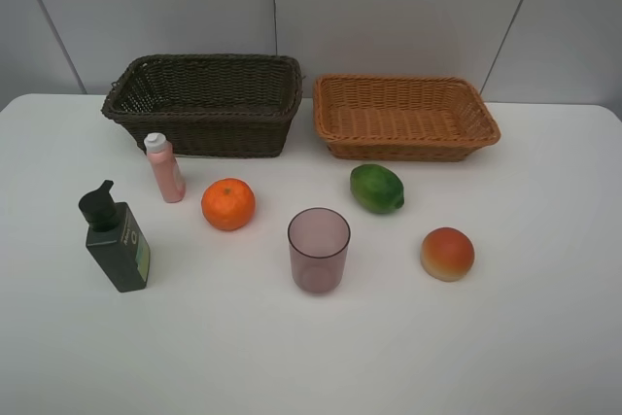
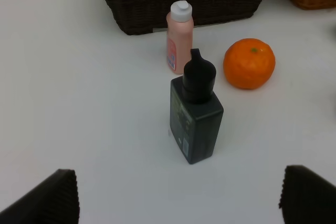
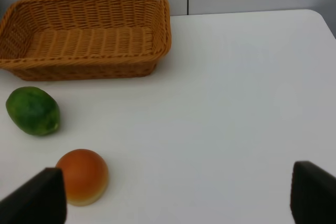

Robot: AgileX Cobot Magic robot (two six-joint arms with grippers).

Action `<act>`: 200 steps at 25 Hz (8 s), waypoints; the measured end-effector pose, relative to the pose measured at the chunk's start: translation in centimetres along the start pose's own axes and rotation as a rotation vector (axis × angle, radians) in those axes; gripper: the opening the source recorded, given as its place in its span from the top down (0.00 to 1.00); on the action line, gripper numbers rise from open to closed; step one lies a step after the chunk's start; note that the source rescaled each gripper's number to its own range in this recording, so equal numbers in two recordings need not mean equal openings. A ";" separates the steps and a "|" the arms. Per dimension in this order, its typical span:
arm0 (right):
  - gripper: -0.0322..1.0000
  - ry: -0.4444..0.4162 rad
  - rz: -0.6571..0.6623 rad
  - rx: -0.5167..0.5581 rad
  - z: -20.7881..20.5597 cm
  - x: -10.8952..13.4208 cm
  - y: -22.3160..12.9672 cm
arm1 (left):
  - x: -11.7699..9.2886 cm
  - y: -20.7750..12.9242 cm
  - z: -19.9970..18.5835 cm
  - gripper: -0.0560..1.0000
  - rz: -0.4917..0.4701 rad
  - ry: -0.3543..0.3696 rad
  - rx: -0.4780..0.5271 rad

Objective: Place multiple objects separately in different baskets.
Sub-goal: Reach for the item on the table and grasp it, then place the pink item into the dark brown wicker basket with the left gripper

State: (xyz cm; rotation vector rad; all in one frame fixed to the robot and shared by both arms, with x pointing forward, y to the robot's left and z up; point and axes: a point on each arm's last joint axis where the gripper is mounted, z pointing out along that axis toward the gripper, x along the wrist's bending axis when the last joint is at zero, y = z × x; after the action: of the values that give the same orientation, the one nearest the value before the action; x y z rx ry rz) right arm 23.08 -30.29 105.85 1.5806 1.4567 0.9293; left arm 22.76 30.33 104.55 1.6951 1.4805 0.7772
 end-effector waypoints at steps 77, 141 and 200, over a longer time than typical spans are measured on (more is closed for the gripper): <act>0.21 0.000 0.000 0.000 0.0 0.0 0.0 | -3.0 14.0 32.0 0.01 -0.091 0.167 0.670; 0.21 0.000 0.000 0.000 0.0 0.0 0.0 | -4.2 9.5 39.1 0.56 -0.169 0.125 0.662; 0.21 0.000 0.000 0.000 0.0 0.0 0.0 | -1.1 23.7 41.6 0.56 -0.090 0.233 0.552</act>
State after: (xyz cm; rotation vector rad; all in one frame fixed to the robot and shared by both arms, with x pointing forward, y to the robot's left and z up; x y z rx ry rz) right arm 23.08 -30.29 105.85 1.5807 1.4567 0.9294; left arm 69.82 22.06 102.02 1.9604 2.0590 0.5599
